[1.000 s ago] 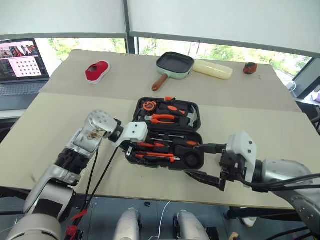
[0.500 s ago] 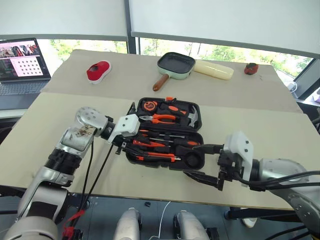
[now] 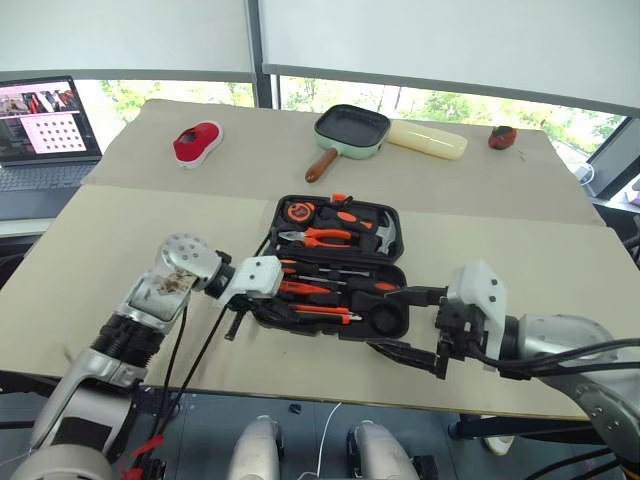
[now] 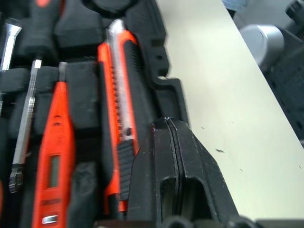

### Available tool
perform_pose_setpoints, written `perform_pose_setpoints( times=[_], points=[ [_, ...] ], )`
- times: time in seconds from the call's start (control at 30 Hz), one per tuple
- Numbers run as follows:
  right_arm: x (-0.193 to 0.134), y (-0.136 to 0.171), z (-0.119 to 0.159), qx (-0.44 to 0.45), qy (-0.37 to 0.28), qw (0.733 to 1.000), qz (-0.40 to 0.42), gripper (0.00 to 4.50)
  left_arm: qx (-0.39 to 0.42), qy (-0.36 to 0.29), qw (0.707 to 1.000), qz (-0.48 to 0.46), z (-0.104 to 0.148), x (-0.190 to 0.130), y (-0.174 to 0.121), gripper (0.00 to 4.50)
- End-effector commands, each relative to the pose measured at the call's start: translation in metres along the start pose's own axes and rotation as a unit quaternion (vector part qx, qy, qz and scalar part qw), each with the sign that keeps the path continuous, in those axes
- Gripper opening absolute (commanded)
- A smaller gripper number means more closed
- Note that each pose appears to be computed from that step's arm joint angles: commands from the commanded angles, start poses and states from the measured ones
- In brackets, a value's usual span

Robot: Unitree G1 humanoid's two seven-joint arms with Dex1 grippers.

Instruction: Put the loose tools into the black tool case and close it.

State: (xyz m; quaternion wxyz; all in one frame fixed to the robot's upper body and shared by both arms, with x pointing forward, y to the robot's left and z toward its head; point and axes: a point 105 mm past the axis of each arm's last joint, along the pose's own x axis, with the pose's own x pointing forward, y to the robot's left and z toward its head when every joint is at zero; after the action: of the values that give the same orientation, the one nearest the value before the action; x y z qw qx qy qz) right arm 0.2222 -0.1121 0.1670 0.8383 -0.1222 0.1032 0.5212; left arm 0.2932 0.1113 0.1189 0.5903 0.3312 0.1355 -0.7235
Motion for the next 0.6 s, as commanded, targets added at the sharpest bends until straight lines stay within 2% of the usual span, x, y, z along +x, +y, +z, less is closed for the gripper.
perform_pose_setpoints(
  times=[0.03,0.33,0.6],
  points=[
    [0.000,0.000,0.006,-0.016,-0.007,1.000,-0.003,4.50,-0.001,0.025,1.000,0.006,-0.013,0.009,0.001,0.05],
    [-0.003,0.002,0.002,-0.013,0.001,1.000,-0.002,4.50,-0.061,-0.087,0.994,0.030,0.026,-0.012,0.016,0.05],
    [-0.001,0.002,0.002,-0.015,0.003,1.000,-0.001,4.50,-0.055,-0.042,0.997,0.040,0.007,0.001,0.021,0.05]
  ],
)
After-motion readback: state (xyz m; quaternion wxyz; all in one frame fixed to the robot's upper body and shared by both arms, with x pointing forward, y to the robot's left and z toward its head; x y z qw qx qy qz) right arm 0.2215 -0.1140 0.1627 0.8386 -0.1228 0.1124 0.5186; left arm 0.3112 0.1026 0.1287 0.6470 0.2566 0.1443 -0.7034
